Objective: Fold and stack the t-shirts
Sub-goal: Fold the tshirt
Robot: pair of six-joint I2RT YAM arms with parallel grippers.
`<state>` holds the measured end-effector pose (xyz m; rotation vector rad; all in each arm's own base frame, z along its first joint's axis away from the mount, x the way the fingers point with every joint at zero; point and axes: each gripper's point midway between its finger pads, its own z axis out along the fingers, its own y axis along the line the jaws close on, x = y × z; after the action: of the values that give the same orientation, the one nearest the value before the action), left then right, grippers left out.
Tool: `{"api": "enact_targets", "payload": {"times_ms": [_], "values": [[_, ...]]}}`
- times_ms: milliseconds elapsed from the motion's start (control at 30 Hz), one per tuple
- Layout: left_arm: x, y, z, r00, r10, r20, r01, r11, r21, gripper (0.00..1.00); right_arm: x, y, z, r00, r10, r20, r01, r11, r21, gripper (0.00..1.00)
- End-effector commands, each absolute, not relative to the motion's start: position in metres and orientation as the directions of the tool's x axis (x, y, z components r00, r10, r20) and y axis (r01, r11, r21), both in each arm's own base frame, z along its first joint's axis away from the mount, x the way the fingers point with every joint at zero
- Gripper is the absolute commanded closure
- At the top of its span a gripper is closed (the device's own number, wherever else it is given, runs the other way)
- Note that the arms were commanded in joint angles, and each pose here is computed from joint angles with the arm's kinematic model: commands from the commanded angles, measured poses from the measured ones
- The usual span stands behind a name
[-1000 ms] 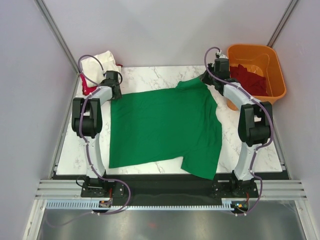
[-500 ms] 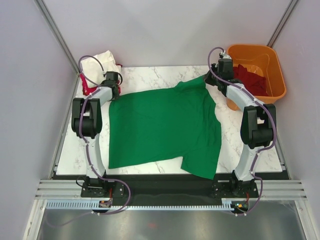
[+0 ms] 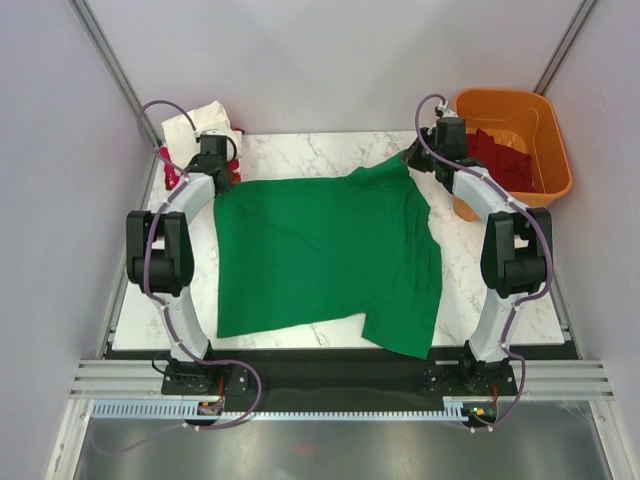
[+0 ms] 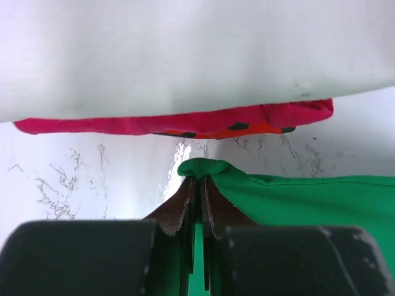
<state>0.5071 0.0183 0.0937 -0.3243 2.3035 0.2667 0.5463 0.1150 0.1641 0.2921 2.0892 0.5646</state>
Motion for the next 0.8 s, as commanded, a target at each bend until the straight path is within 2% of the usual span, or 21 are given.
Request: {"api": "enact_targets", "payload": {"times_ms": [0, 200, 267, 300, 333, 500, 767], "values": [[0.501, 0.023, 0.132, -0.602, -0.149, -0.785, -0.329, 0.941, 0.074, 0.91, 0.546, 0.118, 0.212, -0.478, 0.426, -0.768, -0.079, 0.850, 0.521, 1.00], [0.463, 0.018, 0.153, -0.575, -0.157, -0.803, -0.331, 0.942, 0.053, 0.91, 0.511, 0.111, 0.214, -0.472, 0.473, -0.744, -0.022, 0.838, 0.546, 1.00], [0.448, 0.014, 0.145, -0.566, -0.221, -0.794, -0.373, 0.928, 0.008, 0.96, 0.501, 0.106, 0.210, -0.461, 0.500, -0.734, 0.009, 0.829, 0.559, 1.00], [0.442, 0.014, 0.145, -0.561, -0.226, -0.796, -0.383, 0.924, 0.008, 0.96, 0.487, 0.103, 0.187, -0.492, 0.504, -0.710, 0.048, 0.830, 0.556, 1.00], [0.430, 0.012, 0.145, -0.556, -0.240, -0.796, -0.391, 0.921, -0.005, 0.96, 0.484, 0.102, 0.200, -0.453, 0.526, -0.719, 0.037, 0.817, 0.575, 1.00], [0.396, 0.007, 0.132, -0.554, -0.280, -0.784, -0.420, 0.907, -0.028, 0.96, 0.449, 0.091, 0.170, -0.467, 0.556, -0.688, 0.120, 0.811, 0.573, 1.00], [0.349, -0.004, 0.105, -0.598, -0.328, -0.732, -0.431, 0.901, -0.051, 0.96, 0.424, 0.081, 0.134, -0.513, 0.561, -0.650, 0.211, 0.816, 0.538, 1.00]]}}
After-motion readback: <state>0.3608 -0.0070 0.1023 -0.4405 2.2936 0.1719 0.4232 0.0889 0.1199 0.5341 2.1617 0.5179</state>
